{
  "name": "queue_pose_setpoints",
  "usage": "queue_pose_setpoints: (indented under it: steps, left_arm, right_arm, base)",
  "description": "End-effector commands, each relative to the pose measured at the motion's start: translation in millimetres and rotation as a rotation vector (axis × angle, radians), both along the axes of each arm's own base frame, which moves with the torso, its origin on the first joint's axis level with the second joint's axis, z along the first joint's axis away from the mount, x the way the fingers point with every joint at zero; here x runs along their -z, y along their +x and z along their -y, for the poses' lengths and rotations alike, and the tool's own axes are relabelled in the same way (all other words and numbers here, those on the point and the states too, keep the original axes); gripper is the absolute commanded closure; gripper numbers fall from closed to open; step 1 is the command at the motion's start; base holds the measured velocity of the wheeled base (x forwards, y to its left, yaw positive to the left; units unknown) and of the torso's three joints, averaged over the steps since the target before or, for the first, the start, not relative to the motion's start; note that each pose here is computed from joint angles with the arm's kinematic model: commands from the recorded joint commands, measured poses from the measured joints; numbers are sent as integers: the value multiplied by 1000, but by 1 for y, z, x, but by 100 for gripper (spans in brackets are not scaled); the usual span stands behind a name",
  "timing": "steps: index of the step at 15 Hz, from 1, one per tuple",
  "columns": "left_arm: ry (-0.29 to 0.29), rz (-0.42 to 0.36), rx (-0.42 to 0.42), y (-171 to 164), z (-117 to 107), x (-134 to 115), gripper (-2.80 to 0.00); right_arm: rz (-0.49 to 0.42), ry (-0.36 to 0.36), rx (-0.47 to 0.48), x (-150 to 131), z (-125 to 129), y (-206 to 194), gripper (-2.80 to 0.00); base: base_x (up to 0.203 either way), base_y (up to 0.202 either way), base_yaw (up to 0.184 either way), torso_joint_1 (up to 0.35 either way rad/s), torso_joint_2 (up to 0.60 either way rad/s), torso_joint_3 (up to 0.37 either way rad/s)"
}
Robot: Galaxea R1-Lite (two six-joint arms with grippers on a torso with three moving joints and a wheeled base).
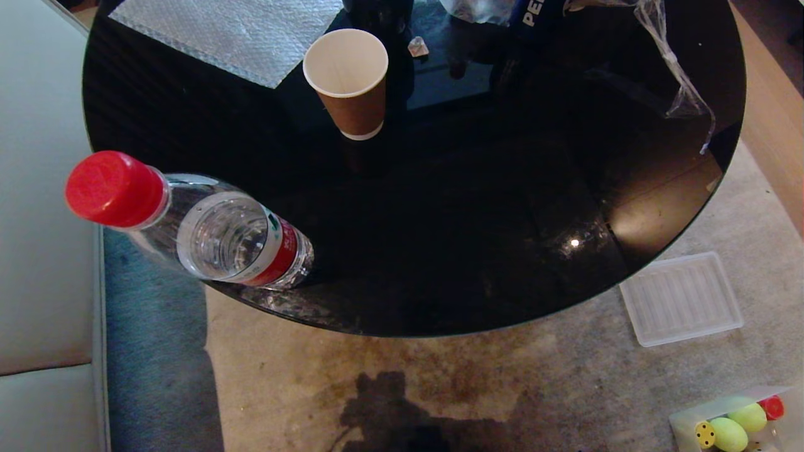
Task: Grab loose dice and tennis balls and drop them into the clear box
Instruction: Close the lid
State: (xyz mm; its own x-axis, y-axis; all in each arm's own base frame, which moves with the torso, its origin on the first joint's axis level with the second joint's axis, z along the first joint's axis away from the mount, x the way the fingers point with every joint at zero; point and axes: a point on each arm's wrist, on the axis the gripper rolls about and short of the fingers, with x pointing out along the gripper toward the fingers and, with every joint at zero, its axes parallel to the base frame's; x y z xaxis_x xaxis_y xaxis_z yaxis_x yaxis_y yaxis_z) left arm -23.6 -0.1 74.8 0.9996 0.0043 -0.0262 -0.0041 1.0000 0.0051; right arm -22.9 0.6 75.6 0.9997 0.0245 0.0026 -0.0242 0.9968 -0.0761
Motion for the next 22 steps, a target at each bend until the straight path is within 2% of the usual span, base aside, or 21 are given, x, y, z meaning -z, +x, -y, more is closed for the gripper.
queue_pose_setpoints:
  steps: [1,16,22]
  left_arm:
    - [0,0,0,0,0,0,0]
    - [-1,-1,0,0,0,0,0]
    - [1,-1,0,0,0,0,0]
  right_arm:
    - [-3,-1,0,0,0,0,0]
    - [-3,-1,0,0,0,0,0]
    - [-3,-1,1,0,0,0,0]
  base:
    - [0,0,0,0,0,0]
    - [0,0,0,0,0,0]
    - [1,-149,5,4,2,3]
